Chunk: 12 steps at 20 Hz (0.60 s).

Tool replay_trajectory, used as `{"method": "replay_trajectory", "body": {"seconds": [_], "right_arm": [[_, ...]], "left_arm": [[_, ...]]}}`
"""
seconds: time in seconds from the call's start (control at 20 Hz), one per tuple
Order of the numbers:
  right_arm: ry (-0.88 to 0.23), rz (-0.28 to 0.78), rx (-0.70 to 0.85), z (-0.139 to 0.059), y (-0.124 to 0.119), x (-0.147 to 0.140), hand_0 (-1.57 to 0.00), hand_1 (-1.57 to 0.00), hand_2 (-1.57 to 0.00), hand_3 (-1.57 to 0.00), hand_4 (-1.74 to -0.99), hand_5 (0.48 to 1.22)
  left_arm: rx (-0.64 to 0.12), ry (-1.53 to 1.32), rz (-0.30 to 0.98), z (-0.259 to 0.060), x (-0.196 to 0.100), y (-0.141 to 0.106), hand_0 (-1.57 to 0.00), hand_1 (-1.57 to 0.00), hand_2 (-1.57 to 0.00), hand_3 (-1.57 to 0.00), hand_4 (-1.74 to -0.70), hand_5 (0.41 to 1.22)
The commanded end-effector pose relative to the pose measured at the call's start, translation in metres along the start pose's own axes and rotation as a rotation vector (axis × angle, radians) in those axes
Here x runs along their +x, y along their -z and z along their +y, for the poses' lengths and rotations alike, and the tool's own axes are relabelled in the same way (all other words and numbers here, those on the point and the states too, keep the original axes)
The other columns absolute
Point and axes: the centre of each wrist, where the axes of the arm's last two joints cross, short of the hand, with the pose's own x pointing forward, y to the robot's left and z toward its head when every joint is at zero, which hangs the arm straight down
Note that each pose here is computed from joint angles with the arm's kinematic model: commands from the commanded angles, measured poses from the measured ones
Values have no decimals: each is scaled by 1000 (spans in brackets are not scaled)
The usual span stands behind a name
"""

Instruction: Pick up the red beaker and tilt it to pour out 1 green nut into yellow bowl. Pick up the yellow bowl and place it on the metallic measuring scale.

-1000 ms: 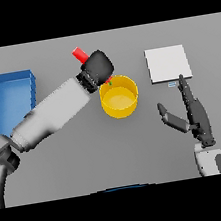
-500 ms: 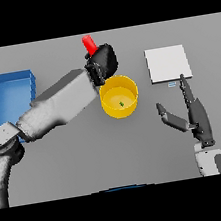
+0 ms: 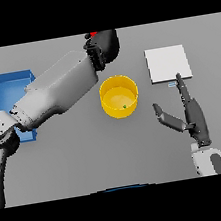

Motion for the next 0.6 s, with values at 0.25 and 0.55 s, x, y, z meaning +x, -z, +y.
{"method": "replay_trajectory", "body": {"seconds": [0.25,0.55], "right_arm": [[33,-12,12,-2,-1,1,1,1,1,1,-1181,593],[65,-13,32,1,0,1,1,1,1,1,-1209,593]], "left_arm": [[55,-137,211,3,-97,-29,-1571,-1571,-1501,-1232,-1705,1221],[35,-717,555,-61,-168,-69,-1571,-1571,-1553,-1365,-1729,1221]]}}
